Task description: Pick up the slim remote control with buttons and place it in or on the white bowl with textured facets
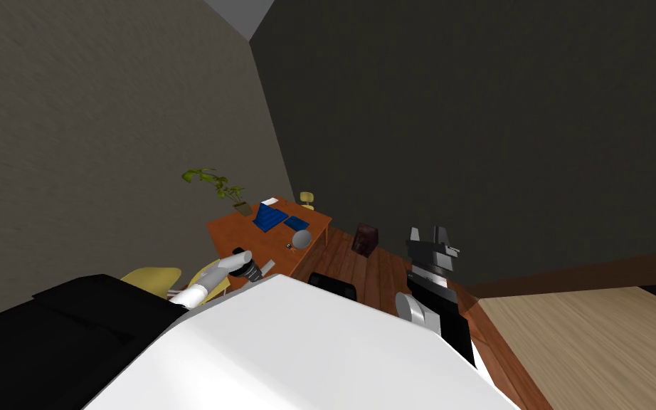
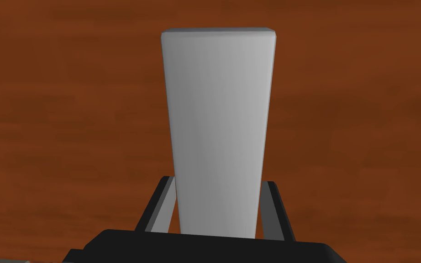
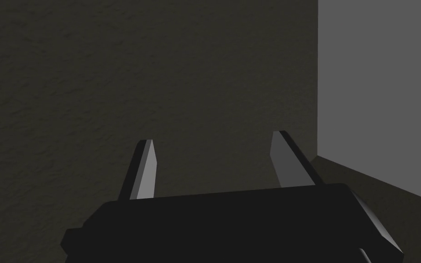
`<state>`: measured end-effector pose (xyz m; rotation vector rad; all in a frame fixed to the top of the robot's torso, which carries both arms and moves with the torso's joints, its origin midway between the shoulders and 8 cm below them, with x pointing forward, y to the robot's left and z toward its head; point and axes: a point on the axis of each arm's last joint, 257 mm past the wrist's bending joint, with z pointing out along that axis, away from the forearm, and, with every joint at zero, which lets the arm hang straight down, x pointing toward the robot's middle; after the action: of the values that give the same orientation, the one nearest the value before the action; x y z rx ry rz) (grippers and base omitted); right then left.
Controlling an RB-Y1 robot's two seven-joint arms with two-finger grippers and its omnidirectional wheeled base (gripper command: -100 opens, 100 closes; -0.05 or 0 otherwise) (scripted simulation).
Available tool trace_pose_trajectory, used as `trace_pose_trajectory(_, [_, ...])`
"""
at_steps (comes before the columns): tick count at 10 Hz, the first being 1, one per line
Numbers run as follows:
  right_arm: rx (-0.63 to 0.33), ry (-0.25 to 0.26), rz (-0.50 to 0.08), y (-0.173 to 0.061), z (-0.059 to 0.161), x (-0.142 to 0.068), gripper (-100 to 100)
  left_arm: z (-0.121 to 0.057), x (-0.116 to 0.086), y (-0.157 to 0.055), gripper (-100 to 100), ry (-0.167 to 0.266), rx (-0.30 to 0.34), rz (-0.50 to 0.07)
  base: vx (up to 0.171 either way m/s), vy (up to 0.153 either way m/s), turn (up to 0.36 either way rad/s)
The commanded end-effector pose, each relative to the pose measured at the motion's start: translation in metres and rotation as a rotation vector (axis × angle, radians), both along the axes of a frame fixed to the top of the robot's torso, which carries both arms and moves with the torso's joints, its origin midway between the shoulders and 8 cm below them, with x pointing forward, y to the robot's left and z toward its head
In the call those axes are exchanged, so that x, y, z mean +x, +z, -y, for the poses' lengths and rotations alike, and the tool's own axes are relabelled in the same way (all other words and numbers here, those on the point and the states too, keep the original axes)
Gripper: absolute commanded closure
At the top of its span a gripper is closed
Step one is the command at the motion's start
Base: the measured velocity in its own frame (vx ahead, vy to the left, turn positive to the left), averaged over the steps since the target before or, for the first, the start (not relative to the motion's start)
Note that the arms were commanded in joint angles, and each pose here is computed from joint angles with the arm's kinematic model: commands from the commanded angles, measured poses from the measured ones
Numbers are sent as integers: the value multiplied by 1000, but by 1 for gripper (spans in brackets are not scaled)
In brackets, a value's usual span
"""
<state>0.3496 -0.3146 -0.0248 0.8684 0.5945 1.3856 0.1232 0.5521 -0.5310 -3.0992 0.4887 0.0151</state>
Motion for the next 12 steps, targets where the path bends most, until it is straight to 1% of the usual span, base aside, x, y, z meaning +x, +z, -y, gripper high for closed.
trace_pose_trajectory(1, [0, 0, 0, 0, 0, 0, 0, -7, 2, 11, 100, 3, 0, -2, -18, -47, -20])
trace_pose_trajectory(2, [0, 0, 0, 0, 0, 0, 0, -5, 3, 7, 100, 2, 1, 0, -6, -19, -3])
trace_pose_trajectory(3, [0, 0, 0, 0, 0, 0, 0, -6, 3, 8, 0, 3, 0, -1, 0, 0, 0])
trace_pose_trajectory(4, [0, 0, 0, 0, 0, 0, 0, -18, 17, 23, 100, 1, 16, 21, 9, -73, -5])
trace_pose_trajectory(6, [0, 0, 0, 0, 0, 0, 0, -26, 29, 38, 100, 3, 22, 34, 15, -105, -24])
trace_pose_trajectory(7, [0, 0, 0, 0, 0, 0, 0, -26, 33, 46, 100, 5, 16, 35, 73, -103, -43])
trace_pose_trajectory(12, [0, 0, 0, 0, 0, 0, 0, -20, 39, 67, 100, 14, -17, 17, 102, -35, -46])
